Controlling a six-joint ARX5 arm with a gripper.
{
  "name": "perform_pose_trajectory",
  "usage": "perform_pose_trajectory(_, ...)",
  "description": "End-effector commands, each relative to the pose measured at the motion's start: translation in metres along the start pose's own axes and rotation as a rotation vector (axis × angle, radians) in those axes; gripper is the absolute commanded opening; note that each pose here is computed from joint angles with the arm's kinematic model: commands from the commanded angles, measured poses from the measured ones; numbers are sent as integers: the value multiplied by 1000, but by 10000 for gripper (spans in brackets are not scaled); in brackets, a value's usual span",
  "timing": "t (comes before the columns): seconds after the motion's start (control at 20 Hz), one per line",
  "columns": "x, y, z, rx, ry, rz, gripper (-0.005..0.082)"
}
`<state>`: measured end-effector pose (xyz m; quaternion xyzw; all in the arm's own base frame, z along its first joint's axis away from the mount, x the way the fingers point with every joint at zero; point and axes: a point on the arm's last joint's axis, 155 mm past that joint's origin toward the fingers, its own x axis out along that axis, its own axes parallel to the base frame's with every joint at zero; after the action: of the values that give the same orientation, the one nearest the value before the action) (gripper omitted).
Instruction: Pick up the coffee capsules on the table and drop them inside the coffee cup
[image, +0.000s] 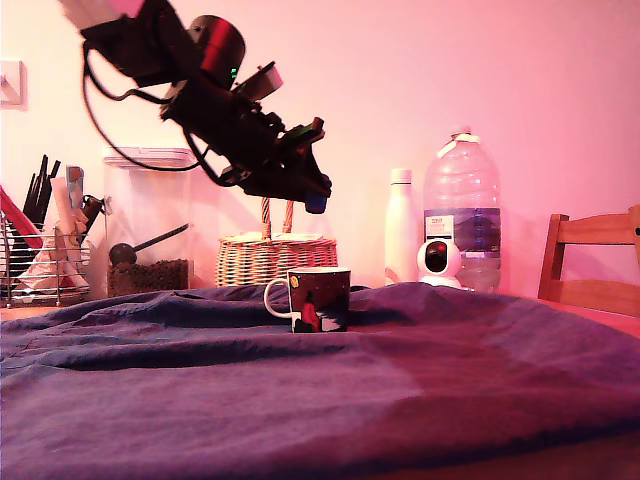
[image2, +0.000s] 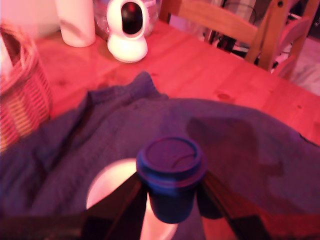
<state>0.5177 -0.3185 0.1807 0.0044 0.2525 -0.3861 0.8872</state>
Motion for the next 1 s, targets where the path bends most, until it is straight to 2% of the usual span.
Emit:
perform_pose_trajectory(0.0,22,9,-33,-25,84,5,176)
perform_pose_trajectory(0.1,30,14,-44,-37,127,15,181)
perform_pose_trajectory(0.3,37,21,-56,-33,154,34,181)
perform_pose_trajectory(0.8,37,24,-59,-28,167,50,182)
perform_pose_trajectory(0.85,37,24,-59,-29,168,50,197)
perform_pose_trajectory(0.9,37,24,-59,-30,168,50,258)
perform_pose_trajectory(0.95,37,24,-59,-30,169,50,353)
